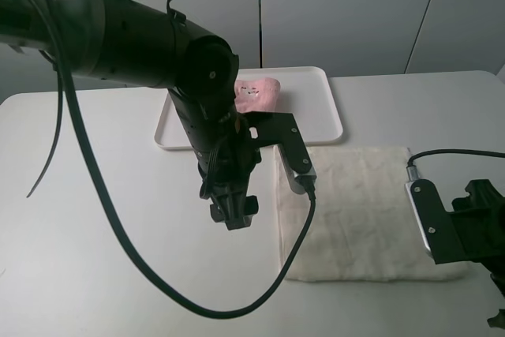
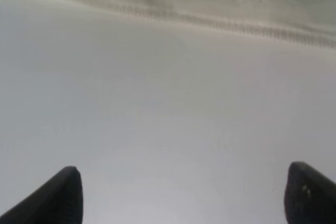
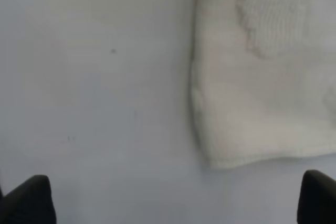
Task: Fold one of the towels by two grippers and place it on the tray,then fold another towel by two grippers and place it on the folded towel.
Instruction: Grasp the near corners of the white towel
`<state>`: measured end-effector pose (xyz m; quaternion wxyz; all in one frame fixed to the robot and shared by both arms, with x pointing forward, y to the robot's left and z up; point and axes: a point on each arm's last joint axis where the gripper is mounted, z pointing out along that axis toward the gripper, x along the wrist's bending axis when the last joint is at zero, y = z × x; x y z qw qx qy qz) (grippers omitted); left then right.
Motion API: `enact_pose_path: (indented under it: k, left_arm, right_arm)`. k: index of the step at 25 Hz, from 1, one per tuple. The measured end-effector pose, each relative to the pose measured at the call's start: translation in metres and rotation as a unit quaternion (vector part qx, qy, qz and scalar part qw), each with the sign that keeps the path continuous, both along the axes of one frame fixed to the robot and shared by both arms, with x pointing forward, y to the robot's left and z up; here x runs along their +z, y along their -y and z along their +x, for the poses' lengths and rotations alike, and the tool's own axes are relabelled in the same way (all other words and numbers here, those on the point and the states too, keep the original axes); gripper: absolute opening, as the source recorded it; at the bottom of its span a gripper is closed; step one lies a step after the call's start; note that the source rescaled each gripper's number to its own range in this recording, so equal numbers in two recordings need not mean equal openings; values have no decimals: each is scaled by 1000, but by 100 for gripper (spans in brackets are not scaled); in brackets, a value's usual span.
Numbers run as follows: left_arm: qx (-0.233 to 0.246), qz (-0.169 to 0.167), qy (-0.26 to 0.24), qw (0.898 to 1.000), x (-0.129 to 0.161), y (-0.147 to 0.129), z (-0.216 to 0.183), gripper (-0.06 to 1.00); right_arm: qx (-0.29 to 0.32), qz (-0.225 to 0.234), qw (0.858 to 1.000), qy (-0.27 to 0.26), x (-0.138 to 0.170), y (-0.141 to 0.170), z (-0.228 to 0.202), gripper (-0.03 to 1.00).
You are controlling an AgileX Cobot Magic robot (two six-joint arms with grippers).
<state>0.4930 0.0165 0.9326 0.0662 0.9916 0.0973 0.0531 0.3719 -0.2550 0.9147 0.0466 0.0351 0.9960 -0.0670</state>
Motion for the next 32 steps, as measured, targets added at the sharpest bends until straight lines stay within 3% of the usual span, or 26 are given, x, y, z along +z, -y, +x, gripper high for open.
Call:
enact_pose_path:
  k: [5, 11, 21, 24, 29, 32]
  left_arm:
    - [-1, 1, 1, 1000, 0, 0, 0, 99]
    - [-3, 2, 2, 1000, 0, 0, 0, 99]
    - [-5, 4, 3, 1000, 0, -1, 0, 99]
    - [-5, 5, 3, 1000, 0, -1, 0, 99]
    - [-5, 8, 1, 1000, 0, -1, 0, 99]
    - [-5, 10, -1, 1000, 0, -2, 0, 99]
  right_arm:
    - [-38, 14, 999, 10, 0, 14, 7, 97]
    - [-30, 66, 997, 5, -2, 8, 8, 95]
    - [17, 43, 999, -25, -22, 8, 16, 94]
    - [21, 38, 999, -26, -24, 9, 17, 89]
    - [11, 36, 999, -11, -30, 8, 23, 69]
    - [6, 36, 999, 2, -32, 9, 26, 65]
